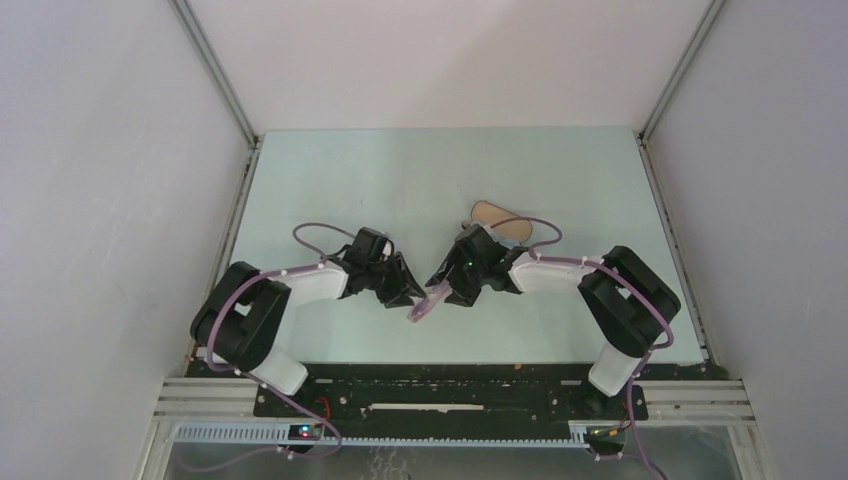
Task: Organize the sunglasses
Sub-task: Fold the sunglasses at the center of the board, then pick up the sunglasses from the center of the board.
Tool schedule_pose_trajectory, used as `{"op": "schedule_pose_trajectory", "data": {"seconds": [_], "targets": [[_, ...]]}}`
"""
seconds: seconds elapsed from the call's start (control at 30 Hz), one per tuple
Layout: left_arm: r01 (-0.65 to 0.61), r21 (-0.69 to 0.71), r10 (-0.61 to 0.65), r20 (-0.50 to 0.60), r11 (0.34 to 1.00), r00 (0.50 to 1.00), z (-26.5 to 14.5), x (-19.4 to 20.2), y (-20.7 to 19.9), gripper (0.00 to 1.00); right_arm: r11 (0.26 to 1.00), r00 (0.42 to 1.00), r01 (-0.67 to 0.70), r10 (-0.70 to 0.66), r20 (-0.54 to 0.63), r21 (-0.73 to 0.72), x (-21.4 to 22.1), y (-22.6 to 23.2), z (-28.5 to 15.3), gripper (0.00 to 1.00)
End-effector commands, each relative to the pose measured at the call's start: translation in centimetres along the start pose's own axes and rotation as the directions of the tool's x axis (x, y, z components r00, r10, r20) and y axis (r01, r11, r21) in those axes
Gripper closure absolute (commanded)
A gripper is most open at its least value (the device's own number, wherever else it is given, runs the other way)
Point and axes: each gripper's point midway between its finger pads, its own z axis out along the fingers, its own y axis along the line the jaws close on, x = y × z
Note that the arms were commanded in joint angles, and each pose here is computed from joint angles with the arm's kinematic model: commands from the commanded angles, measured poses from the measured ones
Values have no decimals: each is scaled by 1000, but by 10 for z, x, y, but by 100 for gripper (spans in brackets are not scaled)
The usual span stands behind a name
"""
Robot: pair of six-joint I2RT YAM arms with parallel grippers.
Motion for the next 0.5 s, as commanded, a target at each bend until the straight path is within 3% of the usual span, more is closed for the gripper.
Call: {"op": "schedule_pose_trajectory", "data": {"seconds": [0.0,0.27,0.47], "targets": [[45,-114,-41,40,992,998,-16,8,29,53,998,998,57,-57,19,-2,1,10,-2,31],[66,-83,-42,264,994,964,-72,-26,26,53,993,995,96,-98,30,75,7,6,1,34],[88,-105,-50,325,991,944,-87,-38,39,52,980,993,104,-111,33,169,12,-1,8,35]]}}
